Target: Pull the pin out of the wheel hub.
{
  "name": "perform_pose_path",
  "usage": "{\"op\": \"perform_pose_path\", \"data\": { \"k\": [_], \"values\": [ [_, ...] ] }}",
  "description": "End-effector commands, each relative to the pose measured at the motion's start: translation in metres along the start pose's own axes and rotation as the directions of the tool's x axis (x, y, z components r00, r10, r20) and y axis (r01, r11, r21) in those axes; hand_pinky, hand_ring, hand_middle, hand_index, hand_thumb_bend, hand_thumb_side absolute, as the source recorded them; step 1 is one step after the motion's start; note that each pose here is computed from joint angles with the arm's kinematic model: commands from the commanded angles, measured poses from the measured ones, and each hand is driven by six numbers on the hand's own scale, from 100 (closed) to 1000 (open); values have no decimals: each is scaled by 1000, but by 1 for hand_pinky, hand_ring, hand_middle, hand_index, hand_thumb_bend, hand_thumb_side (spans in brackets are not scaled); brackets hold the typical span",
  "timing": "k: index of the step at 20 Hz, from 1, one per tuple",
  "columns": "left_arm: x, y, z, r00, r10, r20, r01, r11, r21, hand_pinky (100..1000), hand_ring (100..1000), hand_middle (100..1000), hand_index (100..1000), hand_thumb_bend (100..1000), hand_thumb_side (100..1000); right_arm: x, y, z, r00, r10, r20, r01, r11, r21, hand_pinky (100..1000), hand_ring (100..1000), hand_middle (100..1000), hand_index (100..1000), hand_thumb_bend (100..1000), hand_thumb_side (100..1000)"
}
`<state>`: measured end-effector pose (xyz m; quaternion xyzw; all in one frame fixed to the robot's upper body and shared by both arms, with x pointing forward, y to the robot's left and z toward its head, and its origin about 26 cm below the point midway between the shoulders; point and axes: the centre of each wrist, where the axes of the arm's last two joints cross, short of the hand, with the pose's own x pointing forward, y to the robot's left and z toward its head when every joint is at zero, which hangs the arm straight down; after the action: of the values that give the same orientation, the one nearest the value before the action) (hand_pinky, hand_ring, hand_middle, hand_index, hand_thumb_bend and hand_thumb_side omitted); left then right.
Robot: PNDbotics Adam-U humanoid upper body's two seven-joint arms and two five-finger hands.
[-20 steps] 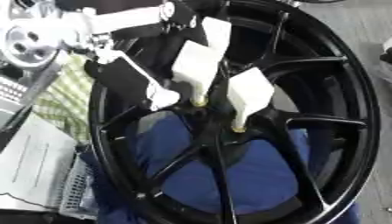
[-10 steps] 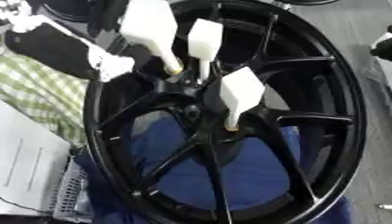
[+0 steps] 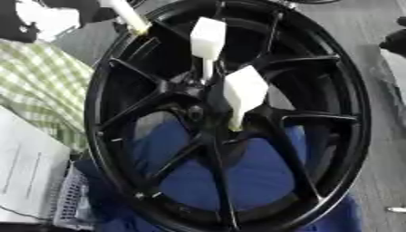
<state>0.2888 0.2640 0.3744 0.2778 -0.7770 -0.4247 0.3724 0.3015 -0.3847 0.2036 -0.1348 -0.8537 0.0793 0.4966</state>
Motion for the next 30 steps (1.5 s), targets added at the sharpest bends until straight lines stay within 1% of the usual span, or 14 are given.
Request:
{"op": "perform_pose_path", "data": {
  "k": [1,2,5,8,11,15,16,17,18,20,22,25,28,30],
  "values": [
    [-18,30,26,995,-22,-93,41,977,209,402,289,292,367,176,100,13,-11,-2,999,36,38,-35,999,-20,872,703,613,789,100,609],
    [-28,29,33,992,19,-124,16,962,272,396,285,285,363,133,100,13,-13,-1,998,40,38,-39,999,-32,871,703,614,789,100,605],
    [-61,16,57,962,172,-212,-56,884,464,395,288,286,365,100,130,13,-17,1,998,40,44,-37,997,-68,872,703,614,790,100,598],
    [-96,-5,85,886,333,-324,-56,768,637,401,300,297,380,100,183,13,-19,2,998,36,47,-32,996,-86,872,704,614,790,100,592],
    [-127,-25,106,799,431,-419,0,697,717,418,332,329,409,100,189,12,-20,4,998,32,48,-27,995,-100,872,704,615,790,100,589],
    [-160,-50,125,699,502,-510,45,680,731,463,391,389,474,260,230,12,-19,4,998,21,53,-15,994,-105,872,704,615,790,100,582],
    [-165,-55,129,683,510,-523,47,684,728,535,487,476,563,351,266,12,-18,4,998,18,54,-12,994,-104,872,704,615,790,100,581],
    [-170,-61,132,669,514,-537,47,692,721,598,569,546,612,385,259,12,-18,4,998,15,56,-9,995,-103,872,704,615,790,100,581],
    [-174,-65,135,661,511,-550,51,701,711,700,747,678,728,448,236,12,-18,4,998,13,57,-7,995,-103,872,704,615,790,100,582],
    [-181,-73,141,645,492,-584,63,728,683,737,785,727,801,617,404,12,-18,3,998,11,61,-5,995,-103,872,704,615,790,100,578],
    [-185,-77,145,642,479,-598,63,745,664,740,790,738,828,652,487,12,-18,3,998,11,63,-4,995,-103,872,704,615,790,100,581],
    [-183,-80,145,667,471,-577,24,760,649,733,790,745,832,639,512,12,-18,3,998,9,63,-3,994,-105,872,704,614,790,100,581],
    [-179,-77,143,690,478,-544,-1,752,659,687,764,713,801,572,530,13,-17,3,998,8,66,-1,995,-103,872,704,615,790,100,598],
    [-167,-71,134,729,501,-466,-25,700,714,642,692,628,740,435,529,13,-18,2,998,7,68,0,995,-104,872,704,614,790,100,575]
  ]
}}
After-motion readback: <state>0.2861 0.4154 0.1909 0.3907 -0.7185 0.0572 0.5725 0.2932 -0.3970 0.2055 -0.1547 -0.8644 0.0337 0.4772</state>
